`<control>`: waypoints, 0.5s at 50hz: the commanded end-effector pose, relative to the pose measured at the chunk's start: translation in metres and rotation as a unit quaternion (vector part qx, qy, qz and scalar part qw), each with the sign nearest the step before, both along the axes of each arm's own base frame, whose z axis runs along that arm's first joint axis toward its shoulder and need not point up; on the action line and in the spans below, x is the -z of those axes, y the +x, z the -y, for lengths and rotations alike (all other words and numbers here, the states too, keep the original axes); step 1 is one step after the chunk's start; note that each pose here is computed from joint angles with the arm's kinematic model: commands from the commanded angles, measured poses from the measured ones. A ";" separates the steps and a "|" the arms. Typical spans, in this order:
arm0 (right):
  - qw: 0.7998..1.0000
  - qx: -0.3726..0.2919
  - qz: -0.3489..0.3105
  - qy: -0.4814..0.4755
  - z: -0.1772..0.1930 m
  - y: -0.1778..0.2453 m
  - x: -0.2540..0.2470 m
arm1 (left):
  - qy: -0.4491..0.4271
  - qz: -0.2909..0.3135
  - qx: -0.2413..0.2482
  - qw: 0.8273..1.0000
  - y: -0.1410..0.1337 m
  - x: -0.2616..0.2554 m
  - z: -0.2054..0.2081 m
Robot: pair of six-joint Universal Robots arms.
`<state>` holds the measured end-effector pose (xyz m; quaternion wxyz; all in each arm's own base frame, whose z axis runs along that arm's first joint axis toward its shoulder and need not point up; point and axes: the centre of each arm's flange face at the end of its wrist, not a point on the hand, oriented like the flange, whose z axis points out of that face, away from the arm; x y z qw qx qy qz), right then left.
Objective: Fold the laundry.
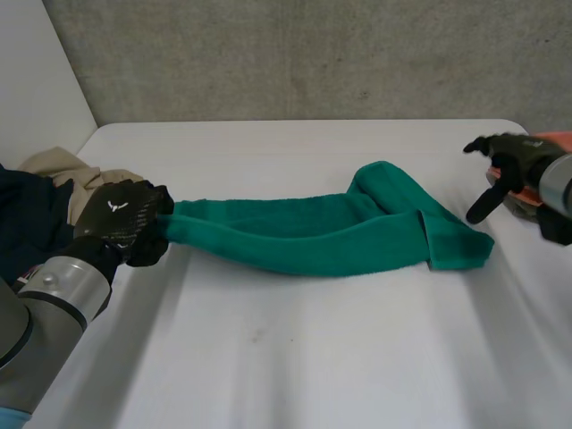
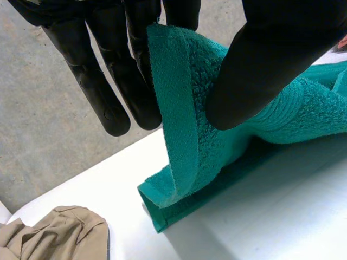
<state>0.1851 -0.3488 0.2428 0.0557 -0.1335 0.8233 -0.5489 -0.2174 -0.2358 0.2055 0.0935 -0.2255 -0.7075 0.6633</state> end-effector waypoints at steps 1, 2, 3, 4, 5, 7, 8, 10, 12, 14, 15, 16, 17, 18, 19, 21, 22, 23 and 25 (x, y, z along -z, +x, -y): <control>0.998 0.032 0.043 0.021 -0.008 0.017 0.041 | -0.001 -0.003 -0.002 1.000 0.001 -0.001 0.001; 0.998 0.035 0.044 0.019 -0.007 0.018 0.045 | -0.001 -0.003 -0.002 1.000 0.001 -0.001 0.002; 0.998 0.041 0.046 0.012 -0.005 0.022 0.054 | -0.001 -0.003 -0.002 1.000 0.001 -0.001 0.002; 0.998 0.045 0.046 0.009 -0.004 0.024 0.058 | -0.001 -0.003 -0.002 1.000 0.001 -0.001 0.002; 0.998 0.047 0.047 0.004 -0.002 0.024 0.061 | -0.001 -0.003 -0.002 1.000 0.001 -0.001 0.002; 0.997 0.057 0.047 -0.012 0.005 0.028 0.071 | 0.000 -0.003 -0.001 1.000 0.001 0.000 0.002; 0.997 0.061 0.046 -0.020 0.010 0.030 0.078 | 0.000 -0.003 0.000 1.000 0.000 0.000 0.001; 0.997 0.064 0.046 -0.028 0.016 0.036 0.088 | 0.001 -0.002 0.000 1.000 0.001 0.000 0.001; 0.997 0.064 0.044 -0.024 0.019 0.039 0.096 | 0.001 -0.002 0.000 1.000 0.001 0.000 0.001; 0.997 0.062 0.041 -0.015 0.023 0.044 0.106 | 0.001 -0.002 -0.001 1.000 0.001 0.000 0.001; 0.997 0.061 0.040 -0.010 0.024 0.045 0.109 | 0.000 -0.003 -0.002 1.000 0.001 0.000 0.001; 0.997 0.060 0.038 -0.005 0.026 0.047 0.115 | -0.001 -0.004 -0.002 1.000 0.001 -0.001 0.002; 0.997 0.061 0.037 -0.002 0.027 0.048 0.118 | -0.001 -0.004 -0.003 1.000 0.002 -0.001 0.002; 0.997 0.063 0.036 -0.003 0.028 0.049 0.119 | -0.002 -0.004 -0.003 1.000 0.002 -0.001 0.002; 0.997 0.068 0.036 -0.005 0.032 0.049 0.123 | -0.002 -0.004 -0.005 1.000 0.002 -0.002 0.003; 0.997 0.075 0.035 -0.007 0.035 0.049 0.127 | -0.002 -0.004 -0.005 1.000 0.003 -0.002 0.003; 0.996 0.078 0.033 -0.013 0.038 0.050 0.128 | -0.002 -0.004 -0.006 1.000 0.003 -0.002 0.003; 0.996 0.079 0.032 -0.015 0.039 0.050 0.129 | -0.002 -0.004 -0.006 1.000 0.003 -0.002 0.003; 0.996 0.085 0.032 -0.023 0.042 0.050 0.130 | -0.002 -0.004 -0.006 1.000 0.003 -0.002 0.003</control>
